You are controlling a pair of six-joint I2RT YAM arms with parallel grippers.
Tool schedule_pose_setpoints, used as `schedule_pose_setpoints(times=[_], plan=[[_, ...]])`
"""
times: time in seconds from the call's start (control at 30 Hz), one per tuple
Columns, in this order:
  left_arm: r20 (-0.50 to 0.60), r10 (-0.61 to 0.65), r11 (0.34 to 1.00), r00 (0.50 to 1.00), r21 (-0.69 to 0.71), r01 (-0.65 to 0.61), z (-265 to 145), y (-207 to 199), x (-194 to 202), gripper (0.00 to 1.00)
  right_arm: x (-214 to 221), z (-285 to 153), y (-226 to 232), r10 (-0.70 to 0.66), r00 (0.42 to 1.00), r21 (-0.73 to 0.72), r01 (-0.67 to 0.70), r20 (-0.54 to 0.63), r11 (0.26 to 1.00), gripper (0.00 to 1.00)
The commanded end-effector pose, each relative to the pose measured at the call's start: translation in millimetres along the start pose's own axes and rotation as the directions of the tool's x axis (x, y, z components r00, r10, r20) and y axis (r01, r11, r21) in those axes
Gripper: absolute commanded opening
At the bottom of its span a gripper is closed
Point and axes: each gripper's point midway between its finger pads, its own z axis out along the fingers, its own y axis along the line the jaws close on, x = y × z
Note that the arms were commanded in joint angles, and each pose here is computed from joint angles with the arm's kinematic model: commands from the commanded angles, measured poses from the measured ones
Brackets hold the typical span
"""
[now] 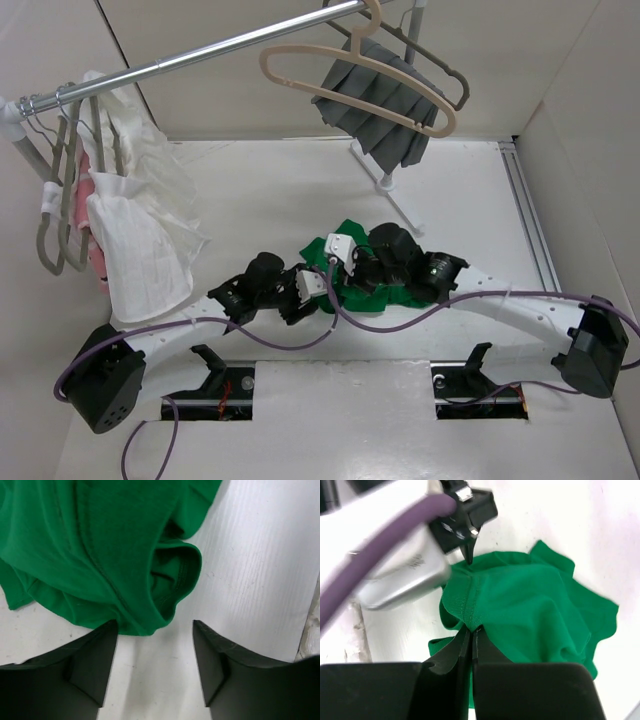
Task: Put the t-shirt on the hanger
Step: Move the tshirt to the center of the board
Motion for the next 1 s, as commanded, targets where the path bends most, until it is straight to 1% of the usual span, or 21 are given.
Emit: schedule_pose_setpoints(times=[0.0,0.07,0.1,0.13,0.23,0.27,0.37,0.43,0.47,0.5,0.53,0.57,0.6,0.73,0.8,0.83,0.87,0.9,0.93,0.97], plan=[[0.073,0.005,0.999,0.997,-0.044,-0.001,-0.5,12.4,-28.5,0.55,-9.7,-6.2,8.9,-0.061,0.998,-0.073,0.061,-0.006,0.995,0.00],[0.078,-0.001,0.998,0.997,-0.060,0.005,-0.6,15.4,-29.9,0.49,-11.7,-8.0,9.8,-0.083,0.997,-0.085,0.082,-0.005,0.993,0.00],[0.075,-0.018,0.997,0.997,-0.069,0.023,-0.8,16.4,-29.2,0.49,-12.8,-10.0,9.9,-0.081,0.997,-0.088,0.080,-0.011,0.993,0.00],[0.082,-0.024,0.996,0.996,-0.082,0.031,-0.9,19.0,-31.2,0.55,-17.5,-10.9,8.1,-0.094,0.996,-0.084,0.094,-0.001,0.992,0.00],[0.080,-0.035,0.994,0.996,-0.100,0.043,-2.1,22.6,-33.5,0.83,-28.8,-19.5,10.6,-0.098,0.995,-0.096,0.101,0.028,0.990,0.00],[0.087,-0.032,0.994,0.996,-0.103,0.041,-3.5,24.9,-39.8,0.84,-28.9,-19.5,10.6,-0.099,0.995,-0.096,0.101,0.028,0.990,0.00],[0.132,-0.028,0.997,0.991,-0.066,0.037,-6.8,23.0,-62.2,0.87,-49.7,-30.2,6.0,-0.112,0.991,-0.073,0.117,0.075,0.990,0.00],[0.144,-0.048,0.998,0.988,-0.031,0.053,-5.5,17.8,-66.4,0.87,-57.6,-32.7,4.3,-0.107,0.990,-0.066,0.114,0.091,0.991,0.00],[0.156,-0.084,0.996,0.984,-0.029,0.090,-5.5,17.3,-69.3,0.87,-62.1,-34.3,3.1,-0.110,0.989,-0.062,0.117,0.100,0.991,0.00],[0.160,-0.101,0.993,0.982,-0.039,0.109,-2.8,20.3,-70.0,0.84,-69.8,-37.0,1.1,-0.115,0.987,-0.054,0.122,0.116,0.991,0.00],[0.140,-0.108,0.991,0.984,-0.069,0.118,-0.7,25.6,-64.5,0.81,-73.7,-38.4,0.1,-0.117,0.985,-0.050,0.124,0.124,0.991,0.00],[0.148,-0.120,0.987,0.982,-0.089,0.135,-1.0,29.5,-66.3,0.79,-73.8,-38.4,0.1,-0.117,0.985,-0.050,0.124,0.124,0.991,0.00],[0.140,-0.134,0.985,0.981,-0.085,0.147,1.0,28.9,-63.7,0.77,-75.7,-40.2,-0.2,-0.117,0.985,-0.050,0.124,0.124,0.991,0.00],[0.130,-0.138,0.984,0.982,-0.092,0.151,3.5,31.3,-62.7,0.74,-79.6,-46.3,-1.7,-0.123,0.983,-0.033,0.129,0.138,0.991,0.00],[0.119,-0.161,0.972,0.980,-0.151,0.178,2.0,40.8,-58.6,0.55,-82.0,-49.6,-1.7,-0.126,0.981,-0.028,0.131,0.147,0.991,0.00],[0.124,-0.167,0.967,0.978,-0.175,0.187,1.3,45.3,-59.1,0.42,-84.0,-56.8,-2.9,-0.130,0.980,-0.011,0.133,0.154,0.991,0.00],[0.116,-0.169,0.958,0.979,-0.215,0.191,-0.3,51.8,-56.4,0.29,-83.5,-56.9,-4.7,-0.130,0.980,-0.002,0.132,0.150,0.991,0.00],[0.114,-0.169,0.955,0.979,-0.228,0.192,-0.9,54.0,-55.5,0.09,-79.4,-61.9,-7.2,-0.128,0.983,0.019,0.126,0.130,0.992,0.00],[0.115,-0.169,0.954,0.979,-0.229,0.191,-3.4,53.3,-56.2,0.01,-80.8,-65.4,-9.4,-0.130,0.982,0.036,0.127,0.134,0.991,0.00],[0.098,-0.162,0.957,0.982,-0.227,0.181,-5.8,51.4,-52.9,0.00,-70.5,-68.8,-12.5,-0.119,0.987,0.049,0.114,0.112,0.992,0.00]])
